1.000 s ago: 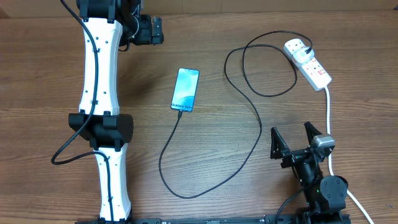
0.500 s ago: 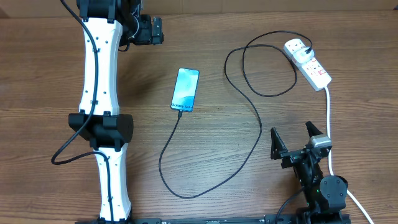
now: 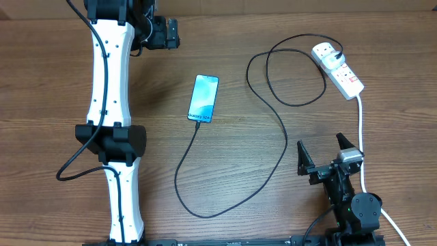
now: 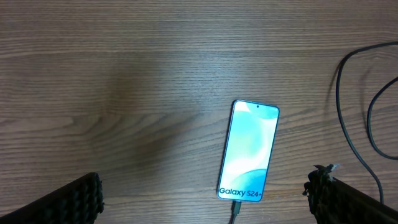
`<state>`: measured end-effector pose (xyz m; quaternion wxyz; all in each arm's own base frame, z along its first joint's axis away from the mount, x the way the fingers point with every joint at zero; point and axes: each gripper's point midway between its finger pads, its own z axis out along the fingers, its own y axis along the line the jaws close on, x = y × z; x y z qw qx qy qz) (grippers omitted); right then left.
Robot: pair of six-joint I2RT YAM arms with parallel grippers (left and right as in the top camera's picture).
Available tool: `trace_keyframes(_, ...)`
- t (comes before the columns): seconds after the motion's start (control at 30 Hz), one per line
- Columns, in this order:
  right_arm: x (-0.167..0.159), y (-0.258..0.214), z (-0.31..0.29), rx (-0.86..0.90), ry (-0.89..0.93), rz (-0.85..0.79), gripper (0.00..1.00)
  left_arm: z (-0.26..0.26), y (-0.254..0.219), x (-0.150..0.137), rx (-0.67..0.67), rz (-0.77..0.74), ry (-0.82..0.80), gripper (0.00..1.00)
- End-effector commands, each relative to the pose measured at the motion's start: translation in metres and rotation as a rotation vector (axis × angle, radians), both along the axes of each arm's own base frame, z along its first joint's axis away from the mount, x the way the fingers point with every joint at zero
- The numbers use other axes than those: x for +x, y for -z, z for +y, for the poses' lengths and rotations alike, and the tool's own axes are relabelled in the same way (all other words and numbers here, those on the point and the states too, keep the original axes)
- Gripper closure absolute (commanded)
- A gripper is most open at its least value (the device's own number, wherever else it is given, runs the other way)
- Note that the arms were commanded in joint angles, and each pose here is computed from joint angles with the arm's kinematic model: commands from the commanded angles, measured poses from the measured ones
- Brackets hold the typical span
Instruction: Plug charger to phone and switch on socket
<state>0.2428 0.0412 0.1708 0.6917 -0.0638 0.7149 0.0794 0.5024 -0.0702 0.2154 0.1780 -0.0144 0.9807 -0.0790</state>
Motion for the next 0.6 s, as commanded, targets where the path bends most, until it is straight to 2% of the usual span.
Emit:
trace_keyframes(0.0,0.0001,0.0011,-0.0009,-0.005,0.008,-0.007,0.0,0.0032,-0.0026,0.0002,0.01,-0.007,-0.012,0.0)
trace_keyframes(0.57,0.0,0.0,-0.0003,-0.005,0.005,-0.012,0.0,0.0032,-0.0025,0.0002,0.01,-0.007,-0.012,0.0)
